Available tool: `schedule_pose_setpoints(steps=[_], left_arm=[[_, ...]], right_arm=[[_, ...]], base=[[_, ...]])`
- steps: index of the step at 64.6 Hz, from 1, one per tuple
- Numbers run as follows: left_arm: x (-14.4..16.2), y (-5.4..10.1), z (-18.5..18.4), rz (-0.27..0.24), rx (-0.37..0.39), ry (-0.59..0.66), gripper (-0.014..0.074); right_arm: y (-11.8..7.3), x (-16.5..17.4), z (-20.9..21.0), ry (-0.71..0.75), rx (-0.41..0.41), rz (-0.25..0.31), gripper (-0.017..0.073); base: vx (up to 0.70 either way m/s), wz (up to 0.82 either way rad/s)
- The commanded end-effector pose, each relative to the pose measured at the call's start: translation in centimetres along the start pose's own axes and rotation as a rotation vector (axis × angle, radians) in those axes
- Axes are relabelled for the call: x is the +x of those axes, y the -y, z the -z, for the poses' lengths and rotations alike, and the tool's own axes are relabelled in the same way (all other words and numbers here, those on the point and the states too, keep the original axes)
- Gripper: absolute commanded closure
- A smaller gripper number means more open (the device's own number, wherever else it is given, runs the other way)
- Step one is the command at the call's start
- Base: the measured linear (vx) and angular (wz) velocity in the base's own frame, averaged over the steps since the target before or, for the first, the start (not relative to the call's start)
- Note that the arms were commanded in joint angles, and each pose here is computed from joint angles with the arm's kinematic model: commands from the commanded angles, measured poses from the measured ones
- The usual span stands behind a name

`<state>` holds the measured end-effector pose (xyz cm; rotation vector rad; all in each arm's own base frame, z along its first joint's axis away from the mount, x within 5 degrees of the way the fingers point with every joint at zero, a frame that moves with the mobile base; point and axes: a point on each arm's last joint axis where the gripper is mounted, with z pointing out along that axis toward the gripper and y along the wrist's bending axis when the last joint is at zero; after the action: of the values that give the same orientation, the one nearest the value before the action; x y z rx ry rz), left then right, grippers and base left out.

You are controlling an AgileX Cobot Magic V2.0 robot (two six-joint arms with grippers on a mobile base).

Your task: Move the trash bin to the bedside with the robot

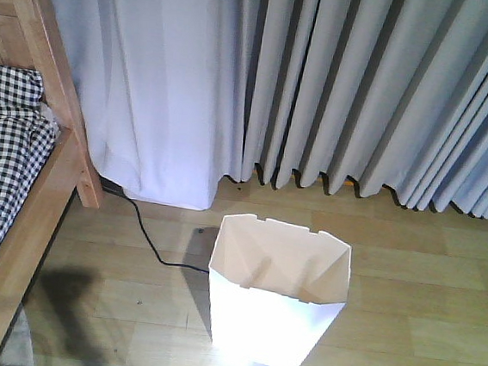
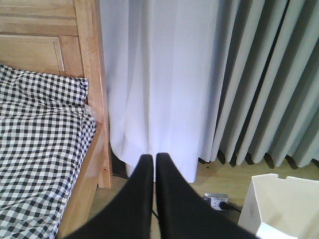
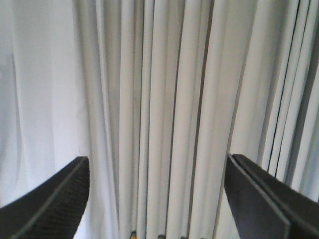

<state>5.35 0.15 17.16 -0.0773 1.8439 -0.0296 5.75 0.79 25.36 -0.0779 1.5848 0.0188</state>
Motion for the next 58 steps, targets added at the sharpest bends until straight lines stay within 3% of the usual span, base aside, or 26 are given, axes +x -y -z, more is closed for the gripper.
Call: schedule_pose_setpoints(steps=[1, 15, 31, 40, 50, 58], left_arm=[[-0.48, 0.07, -0.13, 0.006, 0.008, 0.051, 0.06], [-0.48, 0.07, -0.13, 0.006, 0.008, 0.051, 0.06], [-0.48, 0.07, -0.13, 0.006, 0.008, 0.051, 0.06], [-0.48, 0.07, -0.13, 0.006, 0.008, 0.051, 0.06], [-0.48, 0.07, -0.13, 0.006, 0.008, 0.051, 0.06], [-0.48, 0.07, -0.13, 0.006, 0.008, 0.051, 0.06]], right_arm=[[0.4, -0.93, -0.04, 0.066, 0.041, -0.034, 0.0014], [0.43, -0.99, -0.04, 0.073, 0.044, -0.048, 0.0014], [0.38, -1.04, -0.04, 0.078, 0.035, -0.101, 0.0034], [0.33, -0.96, -0.05, 0.07, 0.031, -0.082, 0.0206], [0.18, -0.8, -0.06, 0.051, 0.015, -0.081, 0.0564], [0.23, -0.86, -0.06, 0.058, 0.021, -0.083, 0.0571]], base=[[0.0, 0.0], [0.0, 0.0], [0.0, 0.0], [0.0, 0.0], [0.0, 0.0], [0.0, 0.0]])
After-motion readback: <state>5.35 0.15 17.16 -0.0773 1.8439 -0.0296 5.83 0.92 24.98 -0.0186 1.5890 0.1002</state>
